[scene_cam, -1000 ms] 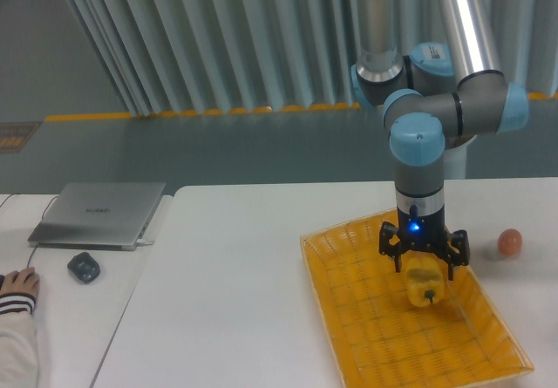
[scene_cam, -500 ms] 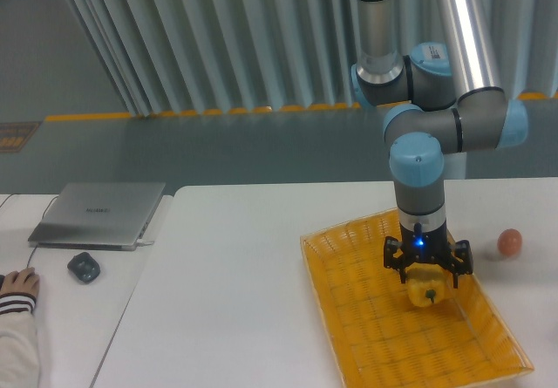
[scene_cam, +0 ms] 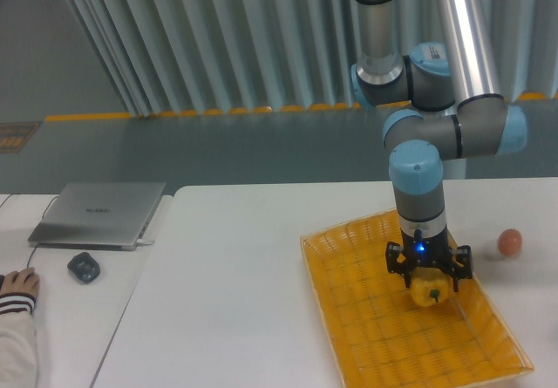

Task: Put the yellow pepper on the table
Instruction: 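Lift the yellow pepper and carry it out of the basket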

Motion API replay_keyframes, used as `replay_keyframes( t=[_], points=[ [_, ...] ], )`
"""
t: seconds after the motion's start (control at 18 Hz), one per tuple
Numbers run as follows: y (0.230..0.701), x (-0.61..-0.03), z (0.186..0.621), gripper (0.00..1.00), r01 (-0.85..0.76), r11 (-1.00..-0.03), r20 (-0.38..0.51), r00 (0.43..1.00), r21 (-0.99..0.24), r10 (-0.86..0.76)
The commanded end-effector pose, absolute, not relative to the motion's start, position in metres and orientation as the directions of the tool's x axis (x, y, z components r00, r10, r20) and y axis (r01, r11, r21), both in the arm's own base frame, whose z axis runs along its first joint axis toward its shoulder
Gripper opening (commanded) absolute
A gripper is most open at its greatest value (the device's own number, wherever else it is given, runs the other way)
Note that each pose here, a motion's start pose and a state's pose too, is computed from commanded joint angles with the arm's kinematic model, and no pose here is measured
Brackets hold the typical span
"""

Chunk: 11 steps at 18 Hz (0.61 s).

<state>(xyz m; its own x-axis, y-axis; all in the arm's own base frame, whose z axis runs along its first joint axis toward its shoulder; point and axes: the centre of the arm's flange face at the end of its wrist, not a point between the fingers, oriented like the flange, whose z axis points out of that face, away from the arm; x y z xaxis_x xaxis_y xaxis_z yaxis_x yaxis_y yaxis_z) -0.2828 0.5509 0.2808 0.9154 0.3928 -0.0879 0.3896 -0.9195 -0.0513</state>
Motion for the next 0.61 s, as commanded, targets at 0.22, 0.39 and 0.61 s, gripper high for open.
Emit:
replay_keyframes(
  t=[0.22, 0.39, 0.61],
  points=[
    [0.553, -0.28, 0.291, 0.52, 0.385, -0.92, -0.09, 0.917, -0.07, 0.39],
    [0.562, -0.259, 0.31, 0.52, 0.356, -0.929, -0.093, 0.926, -0.103, 0.365],
    [0.561, -0.241, 0.352, 0.52, 0.328, -0.93, -0.11, 0.931, -0.164, 0.348]
  ],
)
